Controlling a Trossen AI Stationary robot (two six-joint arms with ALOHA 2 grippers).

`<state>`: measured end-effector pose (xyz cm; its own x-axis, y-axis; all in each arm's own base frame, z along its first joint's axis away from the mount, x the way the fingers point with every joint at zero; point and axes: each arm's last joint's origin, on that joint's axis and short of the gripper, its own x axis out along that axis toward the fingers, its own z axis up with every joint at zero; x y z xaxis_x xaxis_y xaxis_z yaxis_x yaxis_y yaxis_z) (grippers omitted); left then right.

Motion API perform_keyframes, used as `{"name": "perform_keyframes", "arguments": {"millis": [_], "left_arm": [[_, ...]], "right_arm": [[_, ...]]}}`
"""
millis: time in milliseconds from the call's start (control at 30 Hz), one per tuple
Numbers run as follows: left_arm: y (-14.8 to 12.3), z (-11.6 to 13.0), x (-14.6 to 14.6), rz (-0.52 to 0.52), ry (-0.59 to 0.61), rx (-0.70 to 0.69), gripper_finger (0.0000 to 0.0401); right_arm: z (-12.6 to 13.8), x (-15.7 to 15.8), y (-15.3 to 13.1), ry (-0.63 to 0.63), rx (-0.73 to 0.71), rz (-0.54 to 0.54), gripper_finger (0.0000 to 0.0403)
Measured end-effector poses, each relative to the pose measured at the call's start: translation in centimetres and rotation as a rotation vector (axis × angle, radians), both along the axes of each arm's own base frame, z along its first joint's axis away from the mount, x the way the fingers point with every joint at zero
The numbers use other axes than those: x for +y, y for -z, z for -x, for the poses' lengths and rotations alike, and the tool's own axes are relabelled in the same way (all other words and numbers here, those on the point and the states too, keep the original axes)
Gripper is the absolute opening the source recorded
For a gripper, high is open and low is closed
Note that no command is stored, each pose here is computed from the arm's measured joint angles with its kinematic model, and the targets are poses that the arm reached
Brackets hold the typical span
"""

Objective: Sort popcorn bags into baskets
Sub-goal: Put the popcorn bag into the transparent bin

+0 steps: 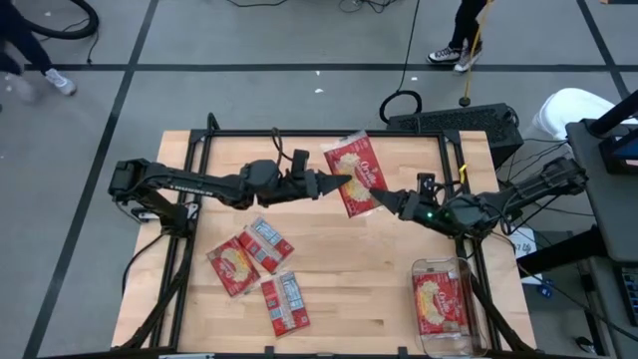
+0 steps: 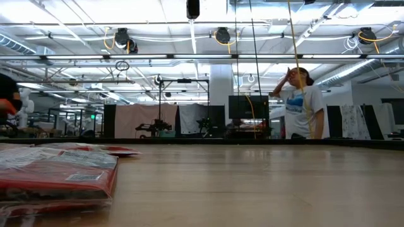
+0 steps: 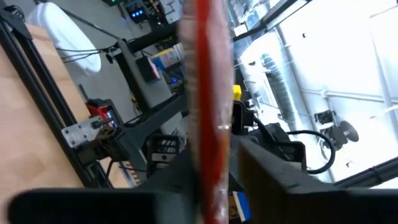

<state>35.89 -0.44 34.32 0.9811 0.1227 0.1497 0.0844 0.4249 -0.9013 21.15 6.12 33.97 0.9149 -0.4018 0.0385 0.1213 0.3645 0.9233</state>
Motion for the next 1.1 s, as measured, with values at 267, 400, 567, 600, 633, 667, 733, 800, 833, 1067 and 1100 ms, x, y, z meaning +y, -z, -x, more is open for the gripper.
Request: {"name": "perform_keyframes", "arguments": {"millis": [267,400,567,600,633,667,733,800,833,1067,1100], "left_arm": [[0.0,0.0,0.3,-0.044,0.068,0.004,0.003],[0.5,-0.1,0.3,-0.039,0.178,0.048,0.0032],[1.0,-0.1,-0.1,-0.034,0.26,0.1,0.0018],[1.0,-0.1,-0.2,-0.033,0.265,0.107,0.0018],[1.1,-0.1,-0.3,-0.032,0.269,0.112,0.0018],[1.1,-0.1,-0.4,-0.026,0.272,0.118,0.0022],[1.3,-0.1,-0.6,-0.015,0.28,0.132,0.0034],[1.3,-0.1,-0.9,-0.007,0.29,0.136,0.0042],[1.3,-0.1,-1.1,-0.006,0.293,0.136,0.0043],[1.5,-0.1,-1.9,-0.012,0.307,0.145,0.0023],[1.5,-0.1,-1.9,-0.013,0.307,0.149,0.0021]], "right_arm": [[0.2,0.0,-0.1,-0.031,-0.013,-0.026,0.0058],[1.1,-0.2,-0.4,-0.122,-0.014,-0.092,0.0119],[2.4,-0.5,-0.1,-0.214,0.054,-0.132,0.0174],[2.6,-0.5,-0.1,-0.223,0.064,-0.131,0.018],[2.7,-0.6,-0.1,-0.234,0.074,-0.13,0.0182],[2.7,-0.7,0.0,-0.241,0.081,-0.129,0.0183],[2.7,-0.8,0.0,-0.258,0.087,-0.13,0.018],[2.6,-1.0,0.1,-0.28,0.091,-0.133,0.0171],[2.4,-1.1,0.1,-0.285,0.094,-0.135,0.0165],[1.0,-1.8,0.9,-0.361,0.14,-0.148,0.011],[0.9,-1.8,0.9,-0.371,0.142,-0.145,0.0099]]}}
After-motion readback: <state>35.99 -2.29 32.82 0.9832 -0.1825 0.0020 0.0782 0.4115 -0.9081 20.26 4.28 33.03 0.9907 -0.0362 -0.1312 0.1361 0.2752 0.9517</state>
